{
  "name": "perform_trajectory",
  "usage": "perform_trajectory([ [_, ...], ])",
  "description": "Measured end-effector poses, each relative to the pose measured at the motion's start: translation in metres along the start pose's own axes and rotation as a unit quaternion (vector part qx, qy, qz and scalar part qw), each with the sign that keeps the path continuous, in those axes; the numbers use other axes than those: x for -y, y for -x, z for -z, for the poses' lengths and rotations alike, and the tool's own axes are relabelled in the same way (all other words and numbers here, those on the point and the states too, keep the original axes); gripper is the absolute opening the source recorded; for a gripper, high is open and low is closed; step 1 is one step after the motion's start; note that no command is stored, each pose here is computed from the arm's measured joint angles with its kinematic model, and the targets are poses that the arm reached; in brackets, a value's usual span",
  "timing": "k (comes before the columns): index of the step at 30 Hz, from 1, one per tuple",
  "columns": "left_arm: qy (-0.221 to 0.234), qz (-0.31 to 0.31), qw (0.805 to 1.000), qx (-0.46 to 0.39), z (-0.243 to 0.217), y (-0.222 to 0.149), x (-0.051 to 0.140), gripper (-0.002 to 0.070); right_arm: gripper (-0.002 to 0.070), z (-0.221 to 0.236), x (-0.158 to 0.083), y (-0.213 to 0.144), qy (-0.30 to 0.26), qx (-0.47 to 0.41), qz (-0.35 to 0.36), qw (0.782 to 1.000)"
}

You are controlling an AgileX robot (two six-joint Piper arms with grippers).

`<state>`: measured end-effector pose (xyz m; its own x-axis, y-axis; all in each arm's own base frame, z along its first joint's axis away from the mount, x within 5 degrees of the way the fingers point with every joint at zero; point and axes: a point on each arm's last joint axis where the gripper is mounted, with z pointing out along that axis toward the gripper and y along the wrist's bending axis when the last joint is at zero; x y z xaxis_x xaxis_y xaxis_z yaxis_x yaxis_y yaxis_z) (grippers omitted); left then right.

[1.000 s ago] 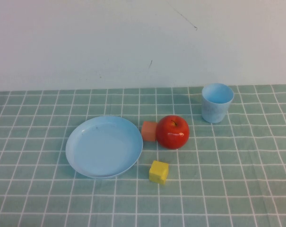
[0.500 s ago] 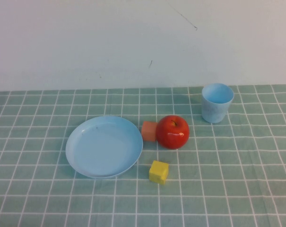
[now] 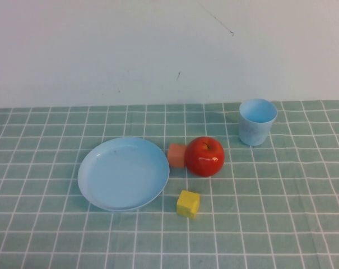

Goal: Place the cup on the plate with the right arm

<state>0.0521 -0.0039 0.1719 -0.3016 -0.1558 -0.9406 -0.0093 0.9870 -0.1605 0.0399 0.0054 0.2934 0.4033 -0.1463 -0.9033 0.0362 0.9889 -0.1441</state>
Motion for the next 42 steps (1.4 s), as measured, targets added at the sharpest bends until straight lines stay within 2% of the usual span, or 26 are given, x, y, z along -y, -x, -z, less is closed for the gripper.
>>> perform_trajectory([
  [5, 0.000, 0.001, 1.000, 0.000, 0.000, 0.000, 0.000, -0.0003, -0.0002, -0.040, 0.003, 0.043, 0.033, -0.013, 0.026, 0.999],
  [9, 0.000, 0.001, 1.000, 0.000, 0.000, 0.000, 0.000, -0.0003, -0.0002, -0.089, 0.009, 0.059, 0.046, -0.055, 0.042, 0.997],
  [12, 0.000, 0.001, 1.000, 0.000, 0.000, 0.000, 0.000, -0.0003, -0.0002, -0.135, 0.019, 0.063, 0.024, -0.103, 0.066, 0.992],
  [14, 0.000, 0.001, 1.000, 0.000, 0.000, 0.000, 0.000, -0.0003, -0.0002, -0.166, 0.032, 0.062, -0.019, -0.150, 0.100, 0.983],
  [16, 0.000, 0.001, 1.000, 0.000, 0.000, 0.000, 0.000, -0.0003, -0.0002, -0.188, 0.046, 0.046, -0.073, -0.219, 0.133, 0.964],
  [18, 0.000, 0.001, 1.000, 0.000, 0.000, 0.000, 0.000, -0.0003, -0.0002, -0.199, 0.060, 0.025, -0.122, -0.304, 0.181, 0.927],
  [20, 0.000, 0.001, 1.000, 0.000, 0.000, 0.000, 0.000, -0.0003, -0.0002, -0.209, 0.066, -0.002, -0.129, -0.395, 0.224, 0.882],
  [21, 0.000, 0.001, 1.000, 0.000, 0.000, 0.000, 0.000, -0.0003, -0.0002, -0.212, 0.066, -0.013, -0.117, -0.427, 0.236, 0.865],
  [24, 0.000, 0.001, 1.000, 0.000, 0.000, 0.000, 0.000, -0.0003, -0.0002, -0.224, 0.054, -0.059, -0.056, -0.524, 0.192, 0.828],
  [27, 0.000, 0.001, 1.000, 0.000, 0.000, 0.000, 0.000, -0.0003, -0.0002, -0.235, 0.030, -0.101, 0.064, -0.597, 0.121, 0.791],
  [31, 0.000, 0.000, 1.000, 0.000, 0.000, 0.000, 0.000, -0.0003, -0.0002, -0.248, 0.000, -0.139, 0.212, -0.627, 0.042, 0.749],
  [34, 0.000, 0.000, 1.000, 0.000, 0.000, 0.000, 0.000, -0.0003, -0.0002, -0.264, -0.013, -0.157, 0.266, -0.607, -0.001, 0.748],
  [38, 0.000, 0.000, 1.000, 0.000, 0.000, 0.000, 0.000, -0.0003, 0.0011, -0.285, -0.029, -0.166, 0.330, -0.537, -0.039, 0.775],
  [40, 0.000, 0.000, 1.000, 0.000, 0.000, 0.000, 0.000, -0.0003, 0.0048, -0.294, -0.036, -0.168, 0.365, -0.488, -0.038, 0.792],
  [42, 0.000, 0.000, 1.000, 0.000, 0.000, 0.000, 0.000, -0.0003, 0.0131, -0.304, -0.045, -0.172, 0.385, -0.442, -0.048, 0.809],
])
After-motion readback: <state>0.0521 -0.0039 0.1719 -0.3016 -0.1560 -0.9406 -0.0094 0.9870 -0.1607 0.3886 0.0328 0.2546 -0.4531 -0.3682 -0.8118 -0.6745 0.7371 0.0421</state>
